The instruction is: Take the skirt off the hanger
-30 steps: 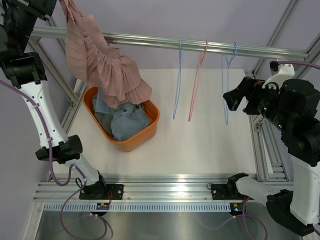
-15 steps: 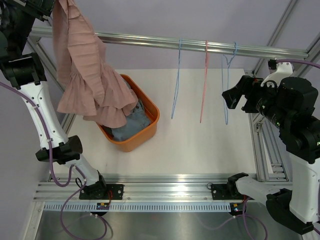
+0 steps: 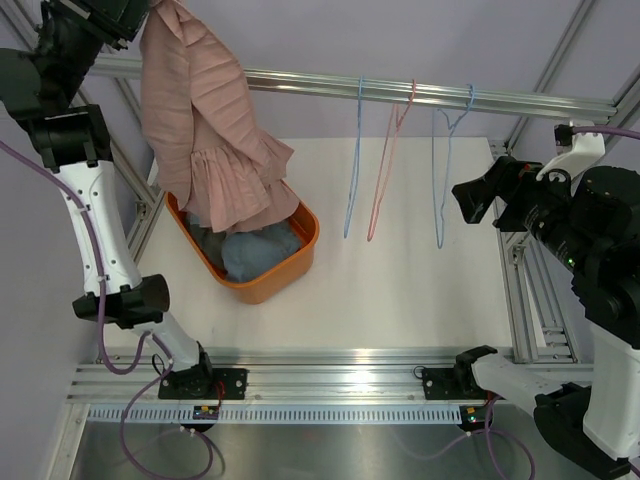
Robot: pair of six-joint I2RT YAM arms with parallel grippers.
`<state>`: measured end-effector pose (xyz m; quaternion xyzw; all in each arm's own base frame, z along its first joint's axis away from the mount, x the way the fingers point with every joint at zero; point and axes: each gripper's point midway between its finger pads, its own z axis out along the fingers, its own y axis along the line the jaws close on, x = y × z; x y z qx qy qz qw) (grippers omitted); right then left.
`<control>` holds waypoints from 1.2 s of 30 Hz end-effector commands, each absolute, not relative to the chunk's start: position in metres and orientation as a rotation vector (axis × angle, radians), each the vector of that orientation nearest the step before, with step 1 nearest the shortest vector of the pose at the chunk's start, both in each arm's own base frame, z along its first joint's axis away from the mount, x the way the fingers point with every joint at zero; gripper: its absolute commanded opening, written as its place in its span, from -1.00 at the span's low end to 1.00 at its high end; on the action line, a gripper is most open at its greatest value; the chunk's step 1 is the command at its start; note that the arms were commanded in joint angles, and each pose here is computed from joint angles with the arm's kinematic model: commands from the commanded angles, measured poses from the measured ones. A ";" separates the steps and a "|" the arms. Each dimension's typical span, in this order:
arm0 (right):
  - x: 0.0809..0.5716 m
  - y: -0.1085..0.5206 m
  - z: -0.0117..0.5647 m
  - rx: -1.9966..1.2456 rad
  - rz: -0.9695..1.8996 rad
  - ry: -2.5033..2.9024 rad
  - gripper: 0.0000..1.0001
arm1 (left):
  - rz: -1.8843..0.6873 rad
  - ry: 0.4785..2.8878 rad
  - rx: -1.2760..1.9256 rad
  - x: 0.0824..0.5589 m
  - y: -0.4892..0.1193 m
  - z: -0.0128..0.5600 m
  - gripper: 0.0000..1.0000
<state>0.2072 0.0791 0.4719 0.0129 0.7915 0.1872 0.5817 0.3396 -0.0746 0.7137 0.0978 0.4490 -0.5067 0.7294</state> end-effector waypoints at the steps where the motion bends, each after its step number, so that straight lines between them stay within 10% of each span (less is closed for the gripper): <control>1: 0.207 0.080 0.477 0.009 0.442 1.826 0.99 | -1.105 1.024 0.285 0.339 -0.087 0.699 -1.00; 36: 0.190 0.085 0.476 0.017 0.517 1.815 0.99 | -0.667 1.676 -0.104 0.278 -0.046 0.389 -1.00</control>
